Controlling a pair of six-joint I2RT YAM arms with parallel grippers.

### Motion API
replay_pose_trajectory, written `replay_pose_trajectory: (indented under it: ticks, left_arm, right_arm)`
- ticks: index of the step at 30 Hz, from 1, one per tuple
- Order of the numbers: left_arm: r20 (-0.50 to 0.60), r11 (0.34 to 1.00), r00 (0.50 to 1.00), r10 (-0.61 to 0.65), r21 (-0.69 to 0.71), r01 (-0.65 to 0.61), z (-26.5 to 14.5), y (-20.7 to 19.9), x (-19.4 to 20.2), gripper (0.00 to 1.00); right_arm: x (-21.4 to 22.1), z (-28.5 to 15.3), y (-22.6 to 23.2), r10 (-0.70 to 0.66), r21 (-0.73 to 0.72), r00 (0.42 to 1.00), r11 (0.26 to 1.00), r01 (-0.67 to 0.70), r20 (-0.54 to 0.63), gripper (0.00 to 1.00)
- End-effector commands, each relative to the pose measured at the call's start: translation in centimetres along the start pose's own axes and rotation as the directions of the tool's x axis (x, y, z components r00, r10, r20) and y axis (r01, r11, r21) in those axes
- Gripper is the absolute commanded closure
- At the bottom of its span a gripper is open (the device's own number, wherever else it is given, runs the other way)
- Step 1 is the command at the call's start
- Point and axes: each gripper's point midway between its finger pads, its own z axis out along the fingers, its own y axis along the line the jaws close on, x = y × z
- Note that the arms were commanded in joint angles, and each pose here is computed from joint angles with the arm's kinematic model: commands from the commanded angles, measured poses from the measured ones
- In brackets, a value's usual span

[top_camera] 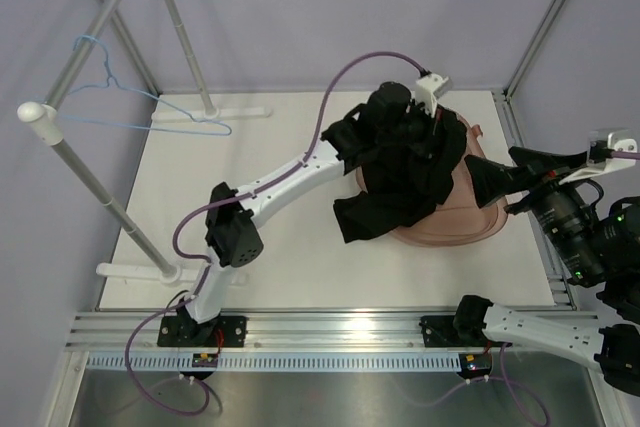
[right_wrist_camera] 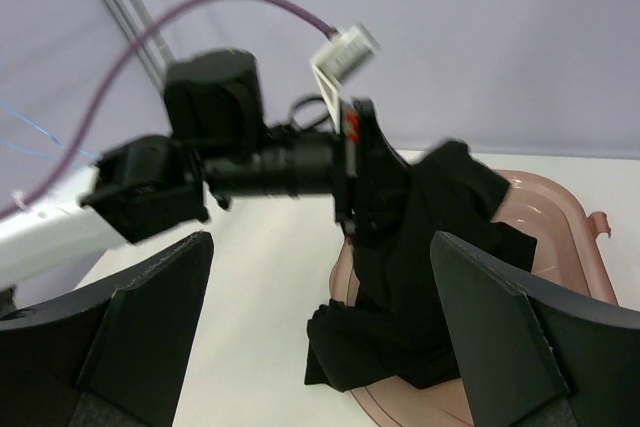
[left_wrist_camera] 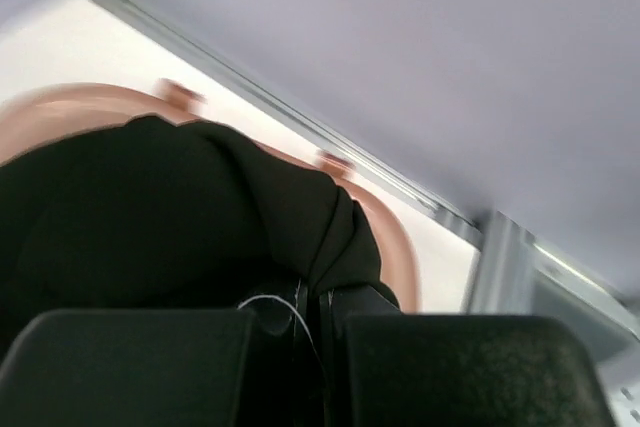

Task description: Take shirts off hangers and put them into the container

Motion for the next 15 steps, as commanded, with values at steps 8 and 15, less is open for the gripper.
replay_pose_trajectory:
  ticks: [8, 15]
  left_arm:
    - [-0.207, 0.966, 0.944, -0.256, -0.038, 0.254, 2.2, 1.5, 8.9, 1.00]
    - [-0.288, 0.959, 0.934, -0.212, -0.247, 0.141, 0.3, 5.7, 12.9, 0.34]
  right_arm:
    - [-4.5, -2.5, -3.4, 0.109, 0.085, 0.985, 0.989, -0.121, 0.137, 0.01]
    - [-4.4, -2.8, -3.1, 0.118, 0.055, 0.984, 0.990, -0.126, 0.132, 0.01]
